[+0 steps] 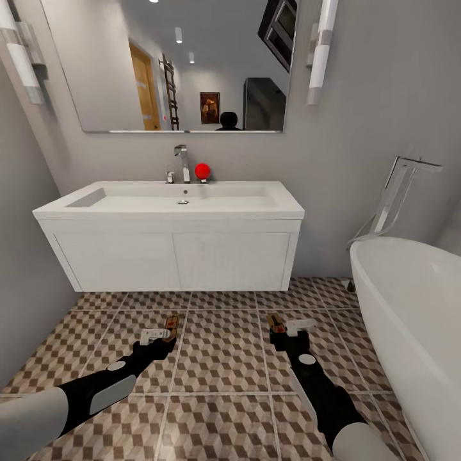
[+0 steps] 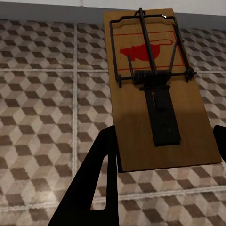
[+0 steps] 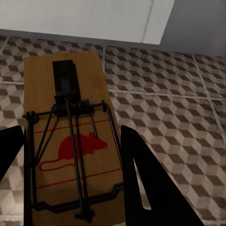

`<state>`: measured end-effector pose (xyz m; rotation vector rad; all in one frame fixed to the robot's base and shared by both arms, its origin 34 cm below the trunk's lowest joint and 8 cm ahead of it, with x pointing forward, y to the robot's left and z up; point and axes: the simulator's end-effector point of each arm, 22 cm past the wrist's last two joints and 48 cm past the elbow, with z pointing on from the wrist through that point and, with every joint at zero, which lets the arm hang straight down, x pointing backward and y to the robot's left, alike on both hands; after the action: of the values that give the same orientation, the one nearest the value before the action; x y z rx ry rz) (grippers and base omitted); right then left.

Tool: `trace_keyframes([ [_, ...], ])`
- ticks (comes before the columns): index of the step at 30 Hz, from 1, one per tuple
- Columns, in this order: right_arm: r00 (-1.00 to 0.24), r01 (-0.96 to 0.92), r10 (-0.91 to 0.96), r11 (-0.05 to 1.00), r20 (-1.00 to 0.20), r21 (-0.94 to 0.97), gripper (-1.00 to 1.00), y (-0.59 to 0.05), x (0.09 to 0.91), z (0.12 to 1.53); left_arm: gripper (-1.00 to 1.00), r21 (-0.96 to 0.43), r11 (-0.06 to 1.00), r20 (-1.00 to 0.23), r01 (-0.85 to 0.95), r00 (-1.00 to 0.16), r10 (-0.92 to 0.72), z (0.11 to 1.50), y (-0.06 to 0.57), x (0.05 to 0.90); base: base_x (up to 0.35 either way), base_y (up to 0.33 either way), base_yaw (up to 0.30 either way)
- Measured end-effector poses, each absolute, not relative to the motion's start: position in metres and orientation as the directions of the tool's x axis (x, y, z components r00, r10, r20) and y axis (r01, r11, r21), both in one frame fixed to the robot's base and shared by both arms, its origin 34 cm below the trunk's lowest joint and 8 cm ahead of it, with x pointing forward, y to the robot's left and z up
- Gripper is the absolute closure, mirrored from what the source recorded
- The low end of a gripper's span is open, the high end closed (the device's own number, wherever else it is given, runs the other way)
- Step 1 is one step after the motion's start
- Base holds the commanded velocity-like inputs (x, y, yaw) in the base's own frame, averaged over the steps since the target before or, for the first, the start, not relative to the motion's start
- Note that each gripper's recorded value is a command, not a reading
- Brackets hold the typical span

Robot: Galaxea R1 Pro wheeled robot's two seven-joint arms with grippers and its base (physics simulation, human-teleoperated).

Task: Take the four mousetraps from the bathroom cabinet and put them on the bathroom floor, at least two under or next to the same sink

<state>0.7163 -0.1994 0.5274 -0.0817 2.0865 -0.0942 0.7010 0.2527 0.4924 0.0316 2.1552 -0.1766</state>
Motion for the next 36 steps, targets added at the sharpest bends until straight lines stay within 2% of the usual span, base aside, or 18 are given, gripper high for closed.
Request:
trace_keyframes([
  [19, -0.520, -0.025, -0.101, 0.994, -0.848, -0.104, 1.00, -0.199, 0.713, 0.522, 1.00, -0.113, 0.990, -0.831, 0.085, -0.555, -0.047, 0.494, 0.258, 0.702, 0.000, 0.000, 0.000],
  [27, -0.451, -0.021, -0.093, 0.995, -0.888, -0.093, 1.00, -0.196, 0.725, 0.539, 1.00, -0.112, 0.990, -0.831, 0.082, -0.554, -0.048, 0.477, 0.260, 0.698, 0.000, 0.000, 0.000],
  [36, -0.429, -0.017, -0.089, 0.996, -0.899, -0.091, 1.00, -0.196, 0.725, 0.530, 1.00, -0.113, 0.990, -0.830, 0.083, -0.556, -0.048, 0.456, 0.259, 0.693, 0.000, 0.000, 0.000],
])
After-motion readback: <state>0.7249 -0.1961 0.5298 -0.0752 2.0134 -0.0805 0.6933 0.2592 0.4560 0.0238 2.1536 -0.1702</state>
